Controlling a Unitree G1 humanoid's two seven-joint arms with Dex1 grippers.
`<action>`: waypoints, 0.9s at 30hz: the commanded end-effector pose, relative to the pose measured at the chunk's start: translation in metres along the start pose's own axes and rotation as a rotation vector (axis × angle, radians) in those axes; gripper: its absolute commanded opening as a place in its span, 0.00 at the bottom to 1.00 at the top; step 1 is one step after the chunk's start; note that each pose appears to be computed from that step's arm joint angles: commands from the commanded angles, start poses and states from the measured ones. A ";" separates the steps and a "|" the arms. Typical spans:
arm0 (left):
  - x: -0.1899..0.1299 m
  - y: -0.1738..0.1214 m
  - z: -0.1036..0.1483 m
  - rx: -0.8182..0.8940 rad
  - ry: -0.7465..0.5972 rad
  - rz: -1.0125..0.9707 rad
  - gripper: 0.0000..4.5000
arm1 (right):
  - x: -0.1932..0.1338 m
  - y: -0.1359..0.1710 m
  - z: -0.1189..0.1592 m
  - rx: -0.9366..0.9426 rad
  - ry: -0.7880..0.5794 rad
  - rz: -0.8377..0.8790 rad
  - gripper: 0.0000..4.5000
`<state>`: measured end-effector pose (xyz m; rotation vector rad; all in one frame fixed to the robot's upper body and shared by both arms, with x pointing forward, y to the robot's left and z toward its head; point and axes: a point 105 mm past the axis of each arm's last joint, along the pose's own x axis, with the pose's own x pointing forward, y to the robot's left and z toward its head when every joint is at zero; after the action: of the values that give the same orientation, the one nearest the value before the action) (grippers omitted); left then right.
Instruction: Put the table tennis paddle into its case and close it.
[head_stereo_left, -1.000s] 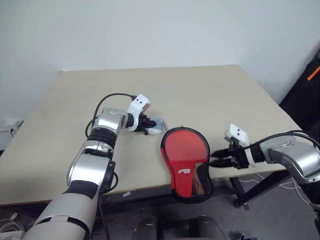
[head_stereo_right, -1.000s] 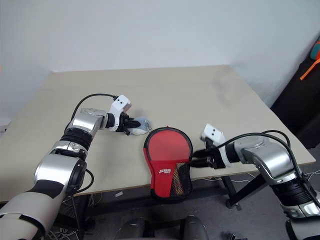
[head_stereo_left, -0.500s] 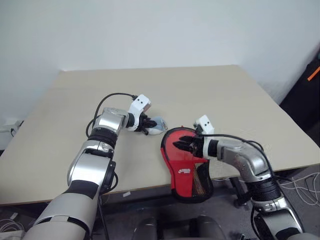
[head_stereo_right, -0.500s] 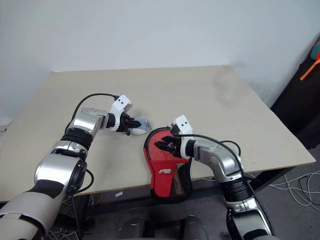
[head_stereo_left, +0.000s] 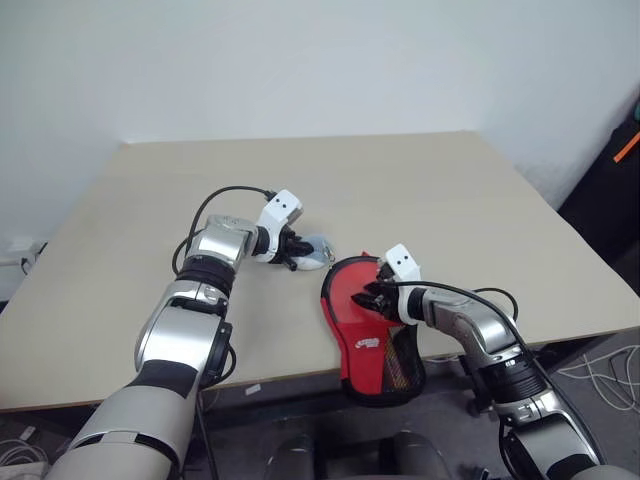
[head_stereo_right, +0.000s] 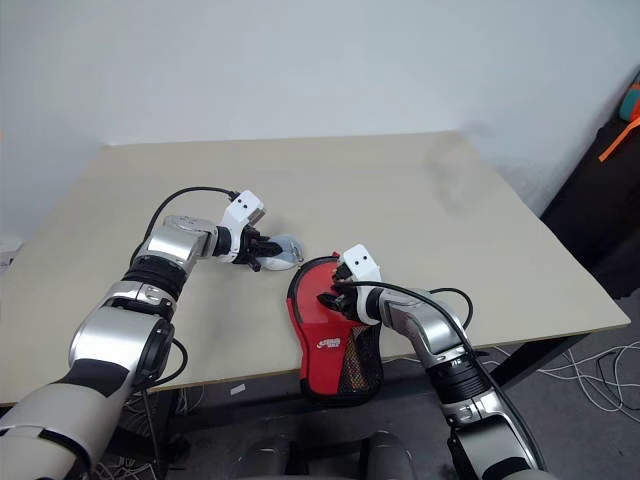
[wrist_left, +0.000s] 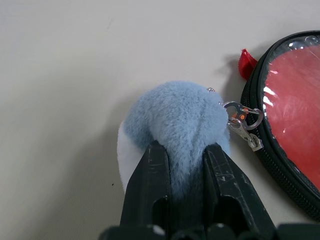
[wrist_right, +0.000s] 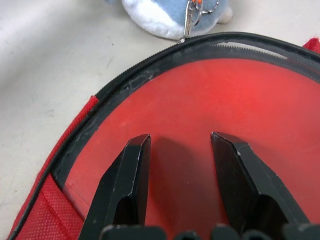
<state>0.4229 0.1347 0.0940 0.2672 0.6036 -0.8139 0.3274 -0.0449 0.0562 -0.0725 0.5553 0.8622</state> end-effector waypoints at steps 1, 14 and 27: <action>-0.004 0.001 0.029 0.047 -0.061 0.013 0.15 | 0.007 0.006 -0.046 0.081 0.190 0.007 0.46; 0.009 -0.007 0.052 0.137 -0.064 0.040 0.15 | 0.010 0.006 -0.058 0.083 0.241 -0.033 0.46; 0.019 -0.013 0.095 0.098 -0.189 0.164 0.15 | 0.010 0.014 -0.062 0.065 0.247 -0.026 0.46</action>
<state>0.4427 0.0905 0.0971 0.3349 0.5615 -0.7148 0.3237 -0.0416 0.0491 -0.1253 0.5885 0.8091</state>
